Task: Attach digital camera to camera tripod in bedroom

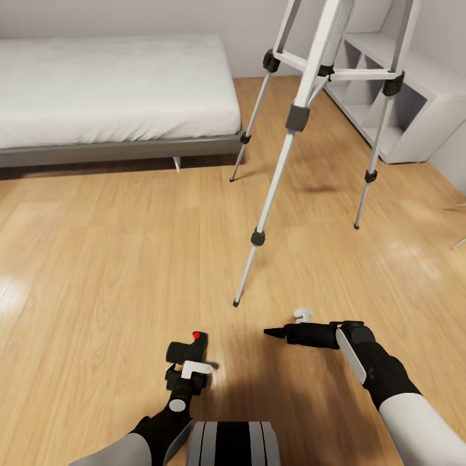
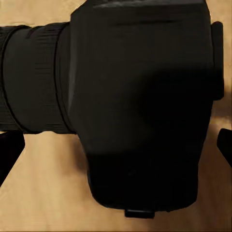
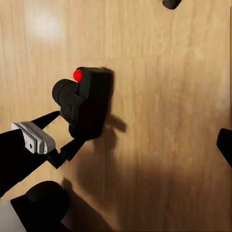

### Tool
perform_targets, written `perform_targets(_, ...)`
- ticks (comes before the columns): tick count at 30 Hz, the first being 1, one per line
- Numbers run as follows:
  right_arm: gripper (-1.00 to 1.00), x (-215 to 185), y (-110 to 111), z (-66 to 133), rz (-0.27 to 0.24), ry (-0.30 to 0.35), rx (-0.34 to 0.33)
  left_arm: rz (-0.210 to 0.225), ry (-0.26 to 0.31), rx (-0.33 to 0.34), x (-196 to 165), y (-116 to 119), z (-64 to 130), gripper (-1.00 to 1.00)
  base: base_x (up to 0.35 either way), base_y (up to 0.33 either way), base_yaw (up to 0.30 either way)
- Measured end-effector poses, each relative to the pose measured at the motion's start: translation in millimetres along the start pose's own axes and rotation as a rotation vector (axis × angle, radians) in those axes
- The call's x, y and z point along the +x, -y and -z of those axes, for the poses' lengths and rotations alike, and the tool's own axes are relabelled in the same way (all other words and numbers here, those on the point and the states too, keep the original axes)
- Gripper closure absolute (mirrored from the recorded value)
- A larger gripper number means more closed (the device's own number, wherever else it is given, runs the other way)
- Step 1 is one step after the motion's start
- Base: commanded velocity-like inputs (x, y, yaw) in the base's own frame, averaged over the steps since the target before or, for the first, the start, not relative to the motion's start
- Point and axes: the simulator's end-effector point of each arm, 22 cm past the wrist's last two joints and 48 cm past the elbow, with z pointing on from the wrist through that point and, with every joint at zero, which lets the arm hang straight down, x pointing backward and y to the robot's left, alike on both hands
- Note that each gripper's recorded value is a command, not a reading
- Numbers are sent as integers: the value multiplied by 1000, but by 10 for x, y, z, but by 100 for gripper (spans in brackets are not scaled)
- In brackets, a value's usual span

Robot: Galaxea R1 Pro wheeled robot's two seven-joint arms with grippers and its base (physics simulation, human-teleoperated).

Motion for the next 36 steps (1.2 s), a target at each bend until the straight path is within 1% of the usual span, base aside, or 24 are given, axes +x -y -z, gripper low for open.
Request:
perform_targets(7, -100, 1, 2, -2, 0, 0, 0, 0, -1, -1, 3, -1, -1, -100, 85, 0, 0)
perform_targets(17, -100, -1, -1, -1, 0, 0, 0, 2, -1, -1, 3, -3, -2, -100, 5, 0, 0)
perform_targets(18, -100, -1, -1, -1, 0, 0, 0, 2, -1, -1, 3, -3, -2, 100, 0, 0, 0)
perform_targets(36, -100, -2, -1, -1, 0, 0, 0, 4, 0, 0, 0, -1, -2, 100, 0, 0, 0)
